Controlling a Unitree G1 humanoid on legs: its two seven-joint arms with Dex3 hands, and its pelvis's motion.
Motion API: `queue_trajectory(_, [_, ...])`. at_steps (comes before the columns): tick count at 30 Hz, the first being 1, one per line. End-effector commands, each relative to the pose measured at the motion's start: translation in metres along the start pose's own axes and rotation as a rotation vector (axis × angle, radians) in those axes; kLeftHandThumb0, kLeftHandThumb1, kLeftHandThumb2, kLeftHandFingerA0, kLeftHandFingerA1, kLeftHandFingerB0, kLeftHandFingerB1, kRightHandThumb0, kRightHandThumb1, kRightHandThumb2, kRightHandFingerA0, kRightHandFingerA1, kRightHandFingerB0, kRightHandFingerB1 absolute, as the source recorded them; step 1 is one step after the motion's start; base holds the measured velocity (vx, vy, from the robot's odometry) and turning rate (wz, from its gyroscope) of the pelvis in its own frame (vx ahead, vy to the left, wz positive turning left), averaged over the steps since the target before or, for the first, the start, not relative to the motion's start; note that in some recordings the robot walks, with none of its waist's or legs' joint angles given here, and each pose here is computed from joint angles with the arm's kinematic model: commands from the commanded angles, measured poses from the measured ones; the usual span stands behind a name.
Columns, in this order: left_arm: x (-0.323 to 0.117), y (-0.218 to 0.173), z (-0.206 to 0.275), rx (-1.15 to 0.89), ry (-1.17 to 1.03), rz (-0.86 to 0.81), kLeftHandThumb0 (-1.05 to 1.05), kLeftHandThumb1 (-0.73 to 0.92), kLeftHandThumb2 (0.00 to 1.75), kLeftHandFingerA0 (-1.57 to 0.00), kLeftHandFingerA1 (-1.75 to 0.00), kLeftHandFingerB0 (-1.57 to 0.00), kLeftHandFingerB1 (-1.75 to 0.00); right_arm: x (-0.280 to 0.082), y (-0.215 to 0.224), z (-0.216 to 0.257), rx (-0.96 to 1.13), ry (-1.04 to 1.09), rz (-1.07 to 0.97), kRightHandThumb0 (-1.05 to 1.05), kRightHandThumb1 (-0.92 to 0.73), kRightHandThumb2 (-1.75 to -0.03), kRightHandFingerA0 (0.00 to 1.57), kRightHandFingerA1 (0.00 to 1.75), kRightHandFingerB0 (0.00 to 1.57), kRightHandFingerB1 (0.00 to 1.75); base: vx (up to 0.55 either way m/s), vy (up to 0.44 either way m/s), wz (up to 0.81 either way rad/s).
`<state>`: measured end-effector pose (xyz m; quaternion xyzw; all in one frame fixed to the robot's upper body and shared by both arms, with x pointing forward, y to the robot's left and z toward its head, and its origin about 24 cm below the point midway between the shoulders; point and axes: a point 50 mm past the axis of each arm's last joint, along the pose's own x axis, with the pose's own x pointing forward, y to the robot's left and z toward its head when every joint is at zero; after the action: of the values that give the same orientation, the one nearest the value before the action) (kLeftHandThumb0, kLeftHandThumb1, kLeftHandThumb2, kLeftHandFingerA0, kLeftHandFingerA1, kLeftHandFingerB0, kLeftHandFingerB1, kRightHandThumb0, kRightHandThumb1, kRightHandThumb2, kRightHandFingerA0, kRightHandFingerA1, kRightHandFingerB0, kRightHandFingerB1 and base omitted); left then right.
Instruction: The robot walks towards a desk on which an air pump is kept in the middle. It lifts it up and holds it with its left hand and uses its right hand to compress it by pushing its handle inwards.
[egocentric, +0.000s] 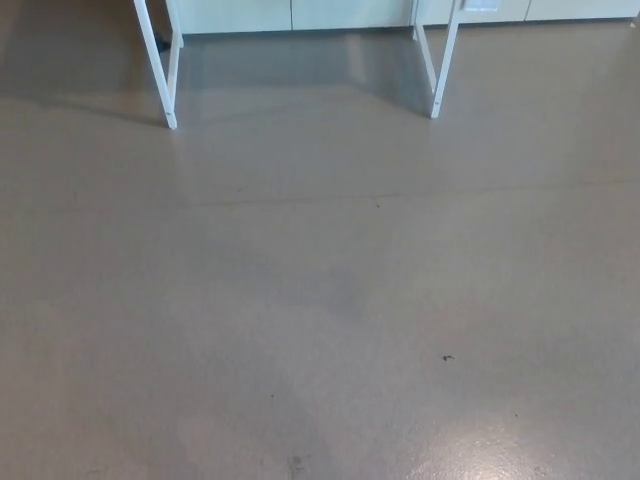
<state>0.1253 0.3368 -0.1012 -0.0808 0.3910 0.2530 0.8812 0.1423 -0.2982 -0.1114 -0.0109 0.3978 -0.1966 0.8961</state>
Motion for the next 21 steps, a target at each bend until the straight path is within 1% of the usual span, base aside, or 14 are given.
queue_trajectory(1, [0.0005,0.0154,0.0228,-0.286,-0.115,-0.045,0.01,0.75,0.60,-0.39,-0.40,-0.32,-0.33,0.0004,-0.0216,0.0050,0.252,-0.086,-0.073,-0.13,-0.74,-0.61,0.48,0.43,0.35,0.37,0.00,0.000,0.00])
queue_trajectory(2, [0.0012,0.0143,0.0238,-0.285,-0.115,-0.046,-0.01,0.75,0.61,-0.38,-0.40,-0.34,-0.33,0.0006,-0.0206,0.0046,0.244,-0.088,-0.071,-0.14,-0.74,-0.61,0.49,0.45,0.37,0.38,0.11,-0.047,0.18])
queue_trajectory(5, [0.0026,0.0118,0.0252,-0.294,-0.119,-0.055,-0.01,0.75,0.61,-0.37,-0.41,-0.33,-0.33,0.0010,-0.0189,0.0060,0.229,-0.107,-0.062,-0.15,-0.74,-0.61,0.51,0.45,0.38,0.38,-0.05,0.013,0.24])
queue_trajectory(6, [0.0028,0.0118,0.0255,-0.298,-0.122,-0.058,-0.02,0.71,0.60,-0.38,-0.42,-0.34,-0.34,0.0007,-0.0181,0.0066,0.212,-0.119,-0.056,-0.18,-0.71,-0.61,0.52,0.45,0.39,0.38,-0.08,0.010,-0.12])
queue_trajectory(7, [0.0030,0.0119,0.0258,-0.302,-0.125,-0.061,-0.02,0.71,0.60,-0.38,-0.42,-0.34,-0.34,0.0002,-0.0171,0.0074,0.193,-0.132,-0.048,-0.18,-0.71,-0.61,0.52,0.45,0.39,0.38,-0.08,0.019,-0.02])
queue_trajectory(8, [0.0033,0.0116,0.0269,-0.305,-0.127,-0.066,-0.03,0.50,0.94,-0.30,-0.57,-0.21,-0.51,0.0006,-0.0160,0.0093,0.196,-0.142,-0.047,-0.18,-0.70,-0.60,0.52,0.45,0.40,0.38,0.00,0.000,0.00])
queue_trajectory(9, [0.0036,0.0114,0.0278,-0.305,-0.129,-0.069,-0.03,0.50,0.94,-0.30,-0.57,-0.21,-0.51,0.0008,-0.0153,0.0106,0.201,-0.147,-0.046,-0.18,-0.70,-0.60,0.52,0.45,0.40,0.38,0.06,0.048,-0.07])
queue_trajectory(10, [0.0036,0.0113,0.0285,-0.303,-0.130,-0.074,-0.04,0.73,0.61,-0.40,-0.41,-0.32,-0.33,0.0010,-0.0146,0.0125,0.208,-0.156,-0.045,-0.20,-0.70,-0.60,0.55,0.46,0.40,0.38,0.07,0.082,-0.07])
queue_trajectory(13, [0.0027,0.0126,0.0267,-0.299,-0.126,-0.085,-0.03,0.74,0.61,-0.39,-0.41,-0.31,-0.33,0.0010,-0.0154,0.0124,0.211,-0.156,-0.060,-0.18,-0.70,-0.60,0.57,0.47,0.40,0.38,0.09,0.169,-0.17])
queue_trajectory(14, [0.0023,0.0129,0.0261,-0.300,-0.123,-0.092,-0.02,0.54,0.98,-0.25,-0.55,-0.18,-0.50,0.0007,-0.0155,0.0116,0.213,-0.157,-0.066,-0.18,-0.70,-0.60,0.56,0.47,0.40,0.39,0.13,0.237,-0.35])
queue_trajectory(15, [0.0023,0.0129,0.0262,-0.300,-0.121,-0.095,-0.02,0.54,0.98,-0.25,-0.55,-0.18,-0.50,0.0005,-0.0153,0.0112,0.214,-0.160,-0.065,-0.18,-0.70,-0.60,0.56,0.47,0.40,0.39,0.16,0.360,-0.41])
queue_trajectory(16, [0.0023,0.0126,0.0262,-0.300,-0.121,-0.097,-0.01,0.77,0.62,-0.38,-0.40,-0.30,-0.32,-0.0002,-0.0156,0.0101,0.211,-0.163,-0.063,-0.19,-0.70,-0.60,0.56,0.47,0.40,0.39,0.22,0.350,-0.25])
queue_trajectory(19, [0.0024,0.0118,0.0281,-0.301,-0.128,-0.117,-0.01,0.79,0.63,-0.34,-0.39,-0.28,-0.32,-0.0013,-0.0168,0.0069,0.206,-0.159,-0.061,-0.18,-0.71,-0.60,0.54,0.46,0.39,0.39,0.27,0.456,0.09])
queue_trajectory(21, [0.0023,0.0118,0.0286,-0.299,-0.129,-0.124,-0.05,0.79,0.63,-0.33,-0.39,-0.28,-0.31,-0.0015,-0.0169,0.0061,0.208,-0.159,-0.058,-0.18,-0.71,-0.60,0.52,0.46,0.37,0.38,0.27,0.150,0.09])
